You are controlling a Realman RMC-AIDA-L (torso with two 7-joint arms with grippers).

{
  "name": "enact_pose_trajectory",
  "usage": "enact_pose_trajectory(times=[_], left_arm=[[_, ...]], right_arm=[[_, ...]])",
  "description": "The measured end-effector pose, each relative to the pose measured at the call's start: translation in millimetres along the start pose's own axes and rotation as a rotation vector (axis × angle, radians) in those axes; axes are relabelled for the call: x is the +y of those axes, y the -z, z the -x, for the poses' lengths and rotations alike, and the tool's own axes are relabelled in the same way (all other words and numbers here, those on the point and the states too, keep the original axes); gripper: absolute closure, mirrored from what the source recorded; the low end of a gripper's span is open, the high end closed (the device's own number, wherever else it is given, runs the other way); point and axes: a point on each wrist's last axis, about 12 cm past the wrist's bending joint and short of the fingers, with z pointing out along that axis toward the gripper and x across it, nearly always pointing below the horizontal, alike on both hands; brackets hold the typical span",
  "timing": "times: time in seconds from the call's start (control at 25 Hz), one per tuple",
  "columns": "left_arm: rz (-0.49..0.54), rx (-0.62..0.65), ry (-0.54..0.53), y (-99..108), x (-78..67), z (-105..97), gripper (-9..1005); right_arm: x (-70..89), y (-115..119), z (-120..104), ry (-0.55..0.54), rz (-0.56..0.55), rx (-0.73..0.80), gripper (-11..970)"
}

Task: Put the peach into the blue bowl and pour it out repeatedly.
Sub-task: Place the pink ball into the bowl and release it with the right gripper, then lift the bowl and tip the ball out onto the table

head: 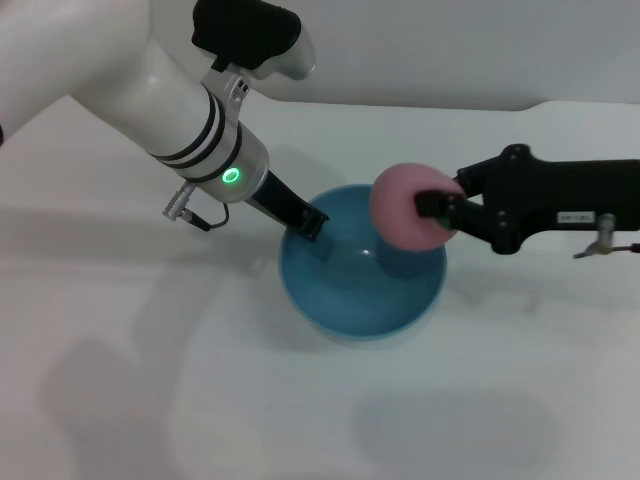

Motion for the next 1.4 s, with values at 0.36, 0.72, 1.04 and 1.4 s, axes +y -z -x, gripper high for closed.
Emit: enact_pose_trajectory(times=[0.36,0.72,1.04,1.4], left_arm=[[-0.065,-0.02,-0.012,4,-12.5,7,997],[-0.069,-0.023,-0.015,4,-15.2,10,996],[-0.084,-0.026,-0.011,4,-18.3,11,996],[-0.086,-0.096,-0.045,-7,-29.2,14,997]], right_arm=[[-2.6,-22,-11,-0.039,-0.032,0.127,894],[-2.2,-25,-12,-0.061,-0.028,0.167,538],[-5.4,-18,-5,-0.041,-0.062,0.141,473],[-26.2,33,-9,-0.213,-0.3,-0.194,472]])
